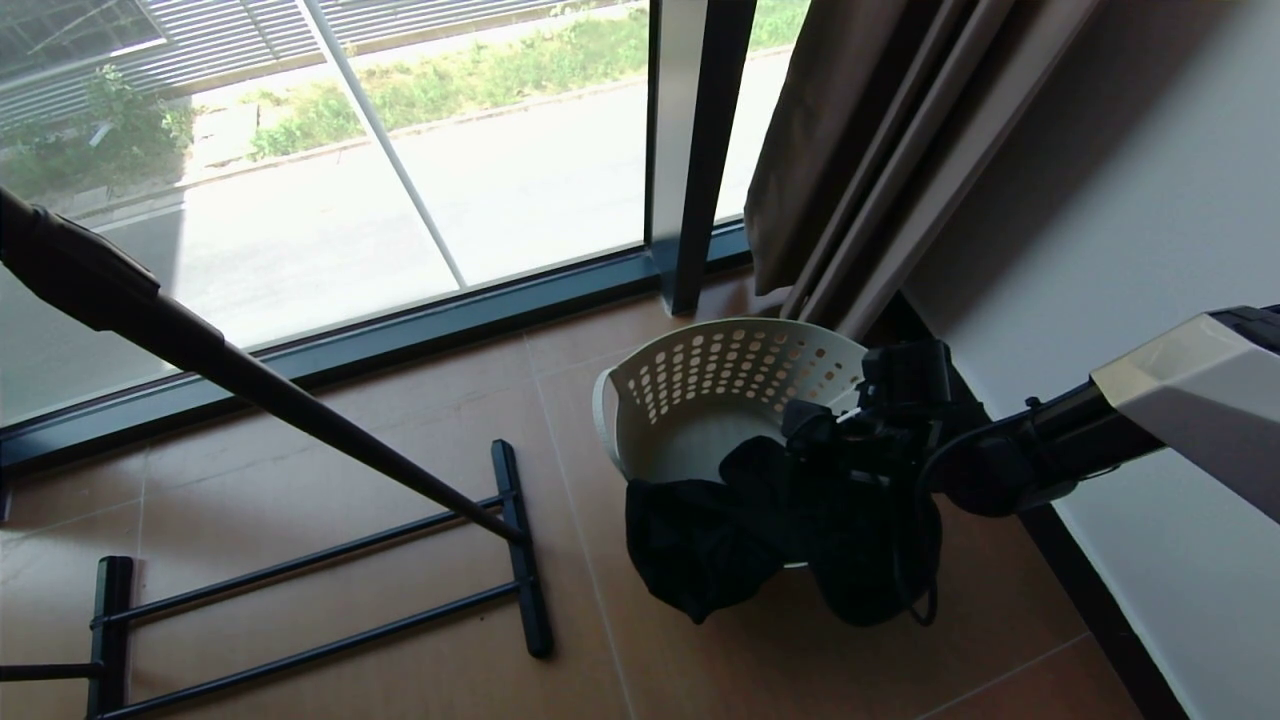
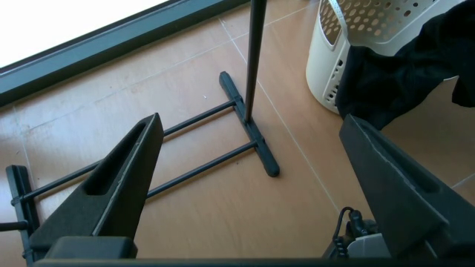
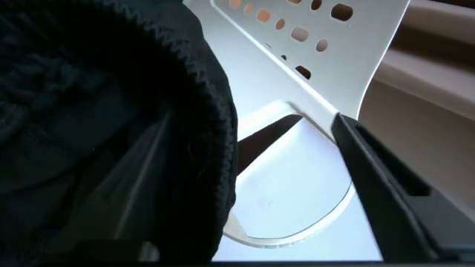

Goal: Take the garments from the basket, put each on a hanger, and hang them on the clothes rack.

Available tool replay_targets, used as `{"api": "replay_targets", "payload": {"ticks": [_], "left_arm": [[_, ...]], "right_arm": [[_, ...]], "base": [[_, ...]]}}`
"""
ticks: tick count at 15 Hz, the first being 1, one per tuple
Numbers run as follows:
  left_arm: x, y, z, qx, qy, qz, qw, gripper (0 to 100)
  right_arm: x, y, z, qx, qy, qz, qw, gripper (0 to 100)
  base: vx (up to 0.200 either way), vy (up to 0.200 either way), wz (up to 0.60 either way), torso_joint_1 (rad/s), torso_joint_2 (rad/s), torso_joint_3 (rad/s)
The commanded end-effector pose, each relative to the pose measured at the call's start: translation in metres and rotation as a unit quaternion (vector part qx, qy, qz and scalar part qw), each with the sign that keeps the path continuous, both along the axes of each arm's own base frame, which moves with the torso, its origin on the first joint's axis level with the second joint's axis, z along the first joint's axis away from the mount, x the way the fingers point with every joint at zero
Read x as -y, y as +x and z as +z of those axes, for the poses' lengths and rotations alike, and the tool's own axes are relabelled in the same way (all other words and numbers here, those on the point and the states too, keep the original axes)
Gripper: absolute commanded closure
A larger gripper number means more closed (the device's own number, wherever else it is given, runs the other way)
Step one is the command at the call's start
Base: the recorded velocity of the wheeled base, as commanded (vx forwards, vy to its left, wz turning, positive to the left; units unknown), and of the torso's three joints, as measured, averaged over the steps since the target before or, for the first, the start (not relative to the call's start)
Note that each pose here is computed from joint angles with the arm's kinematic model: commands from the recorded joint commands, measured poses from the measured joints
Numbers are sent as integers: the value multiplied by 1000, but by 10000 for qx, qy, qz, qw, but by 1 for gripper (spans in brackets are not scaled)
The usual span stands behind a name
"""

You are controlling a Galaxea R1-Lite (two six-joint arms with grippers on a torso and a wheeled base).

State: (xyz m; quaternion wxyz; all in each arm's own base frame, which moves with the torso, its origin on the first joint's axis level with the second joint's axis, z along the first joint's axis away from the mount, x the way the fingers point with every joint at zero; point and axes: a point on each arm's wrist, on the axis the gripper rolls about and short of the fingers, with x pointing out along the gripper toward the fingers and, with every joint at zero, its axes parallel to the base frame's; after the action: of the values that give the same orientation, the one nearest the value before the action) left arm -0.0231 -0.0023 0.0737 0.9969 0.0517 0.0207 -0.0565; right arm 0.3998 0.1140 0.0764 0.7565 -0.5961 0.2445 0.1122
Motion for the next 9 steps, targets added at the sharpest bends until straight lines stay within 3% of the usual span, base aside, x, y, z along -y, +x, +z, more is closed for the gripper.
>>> {"api": "replay_targets", "payload": {"ticks": [1,5,9], "left_arm": [[0,0,0,-1,-1,1,10000,0],[0,0,0,-1,-1,1,10000,0],[0,0,0,-1,-1,1,10000,0]], "right_arm": [[1,0,1,9,7,-10,10000,100],[4,-18,17,68,59,19,10000,100],[10,-81,73,516,333,181,9979,100]], "base": [[0,0,0,0,0,0],[0,0,0,0,0,0],[0,0,0,0,0,0]]}}
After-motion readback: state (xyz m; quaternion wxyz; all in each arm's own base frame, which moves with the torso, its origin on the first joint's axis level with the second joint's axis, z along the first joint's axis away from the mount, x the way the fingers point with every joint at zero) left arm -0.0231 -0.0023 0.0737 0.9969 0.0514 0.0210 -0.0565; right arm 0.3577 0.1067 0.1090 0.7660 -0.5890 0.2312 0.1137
